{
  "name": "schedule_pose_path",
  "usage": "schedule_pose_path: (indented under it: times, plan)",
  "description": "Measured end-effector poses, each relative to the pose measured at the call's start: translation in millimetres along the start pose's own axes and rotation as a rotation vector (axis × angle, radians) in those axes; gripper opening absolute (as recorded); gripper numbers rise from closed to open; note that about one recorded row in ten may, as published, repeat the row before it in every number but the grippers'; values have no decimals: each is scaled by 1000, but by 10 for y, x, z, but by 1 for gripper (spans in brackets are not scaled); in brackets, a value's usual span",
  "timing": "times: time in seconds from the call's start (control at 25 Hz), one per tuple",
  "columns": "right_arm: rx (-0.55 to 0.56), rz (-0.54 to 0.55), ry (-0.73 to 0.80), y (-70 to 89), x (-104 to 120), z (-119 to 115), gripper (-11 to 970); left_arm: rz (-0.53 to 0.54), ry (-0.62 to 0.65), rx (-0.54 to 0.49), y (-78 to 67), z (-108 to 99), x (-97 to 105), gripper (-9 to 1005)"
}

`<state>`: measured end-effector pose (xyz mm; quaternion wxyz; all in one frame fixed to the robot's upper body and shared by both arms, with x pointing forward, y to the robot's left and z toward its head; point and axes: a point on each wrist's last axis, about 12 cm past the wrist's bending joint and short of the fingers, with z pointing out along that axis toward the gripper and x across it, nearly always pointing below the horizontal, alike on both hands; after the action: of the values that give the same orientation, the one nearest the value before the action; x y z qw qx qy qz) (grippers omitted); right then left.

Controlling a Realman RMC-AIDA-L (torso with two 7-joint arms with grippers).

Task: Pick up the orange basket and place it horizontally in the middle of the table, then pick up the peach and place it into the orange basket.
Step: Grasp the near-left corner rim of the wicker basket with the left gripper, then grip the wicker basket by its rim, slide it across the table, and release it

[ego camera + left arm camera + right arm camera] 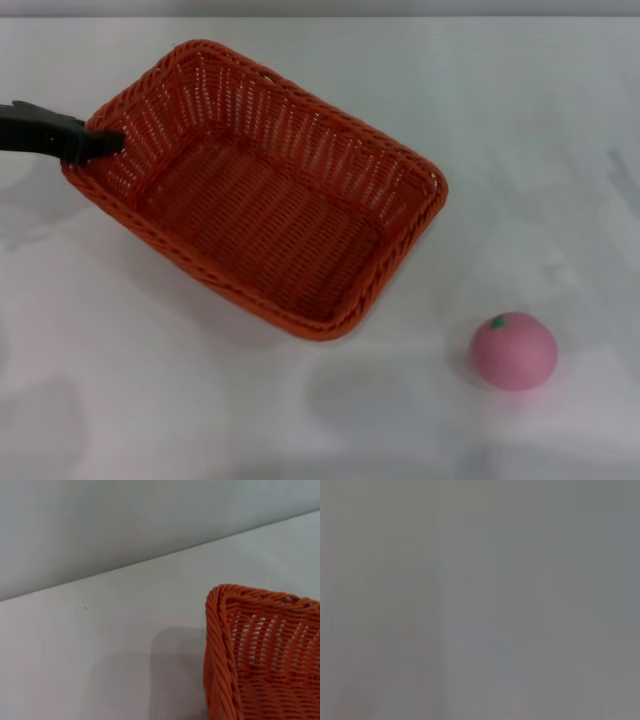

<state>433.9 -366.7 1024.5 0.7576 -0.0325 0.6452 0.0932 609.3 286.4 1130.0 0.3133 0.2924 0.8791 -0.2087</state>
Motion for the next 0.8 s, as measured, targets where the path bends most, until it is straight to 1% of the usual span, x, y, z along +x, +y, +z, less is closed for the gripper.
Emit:
schedule_pose_path:
  times: [0.32,0.36,0.52,0.8]
  plan:
    - [5,-6,5,2,9,0,823,-124,-12,41,-100,-7,-63,172]
    - [5,-6,5,2,10,0,823,-124,-12,41,-100,-7,-63,172]
    - [6,-7,7,0,11,0,821,-235,-17,62,-120,7,-64,172]
    - [6,-15,7,-13,4,0,819,-381,-35,59,-117,20,-66,171]
